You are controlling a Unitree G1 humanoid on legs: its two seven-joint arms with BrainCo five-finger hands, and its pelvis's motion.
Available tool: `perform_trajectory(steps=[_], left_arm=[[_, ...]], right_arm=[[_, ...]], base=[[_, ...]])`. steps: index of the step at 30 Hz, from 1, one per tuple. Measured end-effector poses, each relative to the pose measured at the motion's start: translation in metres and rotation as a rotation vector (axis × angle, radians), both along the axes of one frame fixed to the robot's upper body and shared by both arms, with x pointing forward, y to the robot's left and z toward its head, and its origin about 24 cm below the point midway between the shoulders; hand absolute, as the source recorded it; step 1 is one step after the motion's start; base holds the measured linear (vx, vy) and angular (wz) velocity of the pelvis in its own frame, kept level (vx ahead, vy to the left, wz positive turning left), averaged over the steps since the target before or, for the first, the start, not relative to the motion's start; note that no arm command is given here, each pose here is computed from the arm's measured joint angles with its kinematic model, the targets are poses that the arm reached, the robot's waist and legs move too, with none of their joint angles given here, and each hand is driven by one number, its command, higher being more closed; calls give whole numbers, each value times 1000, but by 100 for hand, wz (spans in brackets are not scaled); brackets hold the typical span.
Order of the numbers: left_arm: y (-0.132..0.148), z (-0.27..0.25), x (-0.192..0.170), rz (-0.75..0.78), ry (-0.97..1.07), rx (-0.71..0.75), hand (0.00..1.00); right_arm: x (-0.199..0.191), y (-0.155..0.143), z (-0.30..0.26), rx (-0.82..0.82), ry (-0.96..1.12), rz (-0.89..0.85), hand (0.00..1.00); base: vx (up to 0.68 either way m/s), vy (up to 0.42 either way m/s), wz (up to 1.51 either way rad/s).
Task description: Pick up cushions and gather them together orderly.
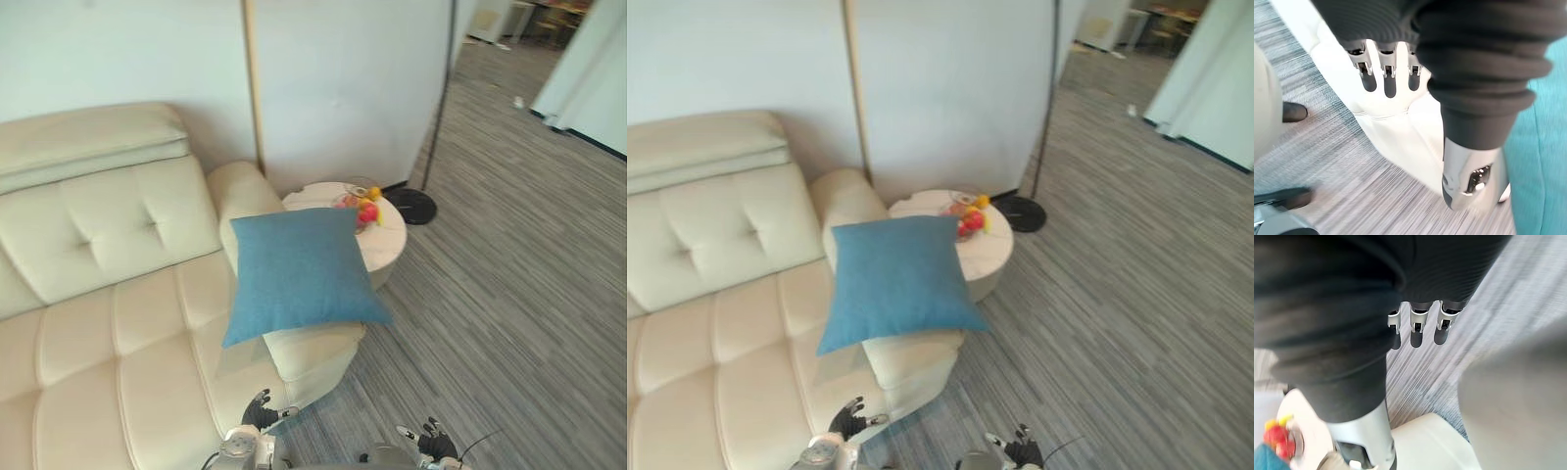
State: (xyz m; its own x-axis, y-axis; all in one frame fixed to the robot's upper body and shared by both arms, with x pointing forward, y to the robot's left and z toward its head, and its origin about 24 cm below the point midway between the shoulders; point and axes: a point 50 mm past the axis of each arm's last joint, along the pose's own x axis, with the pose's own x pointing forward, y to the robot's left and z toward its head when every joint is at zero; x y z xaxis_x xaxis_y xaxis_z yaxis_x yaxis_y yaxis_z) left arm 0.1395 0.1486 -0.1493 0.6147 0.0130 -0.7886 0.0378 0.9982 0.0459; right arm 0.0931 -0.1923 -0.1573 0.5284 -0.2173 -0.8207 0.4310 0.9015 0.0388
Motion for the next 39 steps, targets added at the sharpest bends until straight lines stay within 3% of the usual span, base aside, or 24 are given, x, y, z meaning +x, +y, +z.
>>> perform_trajectory(steps=[6, 13, 19, 22, 27, 29, 35, 39], left_arm=[[-15, -3, -7, 43, 20, -56, 0], [-3, -2, -6, 15, 17, -12, 0], [26, 1, -2, -1, -1, 83, 0], [52, 13, 11, 44, -79, 141, 0], [107, 54, 41, 186, -293, 245, 0], [114, 68, 51, 215, -374, 253, 0], [107, 104, 89, 234, -571, 228, 0], [84, 140, 137, 178, -722, 215, 0]], right_arm=[[-3, -11, 1, -23, 3, -12, 0], [10, -4, 3, 10, -44, -57, 0], [10, -14, 8, -14, -79, -93, 0], [14, -38, 21, -78, -156, -142, 0], [48, -88, 73, -266, -408, -121, 0], [59, -98, 90, -315, -484, -101, 0], [105, -107, 132, -402, -656, -23, 0], [171, -83, 176, -387, -846, 93, 0]], base=[[240, -281, 87], [51, -44, 51], [-47, 31, 19], [-80, 11, -1], [-48, 25, -19], [39, 22, -11], [134, 14, -10], [77, -3, -7]])
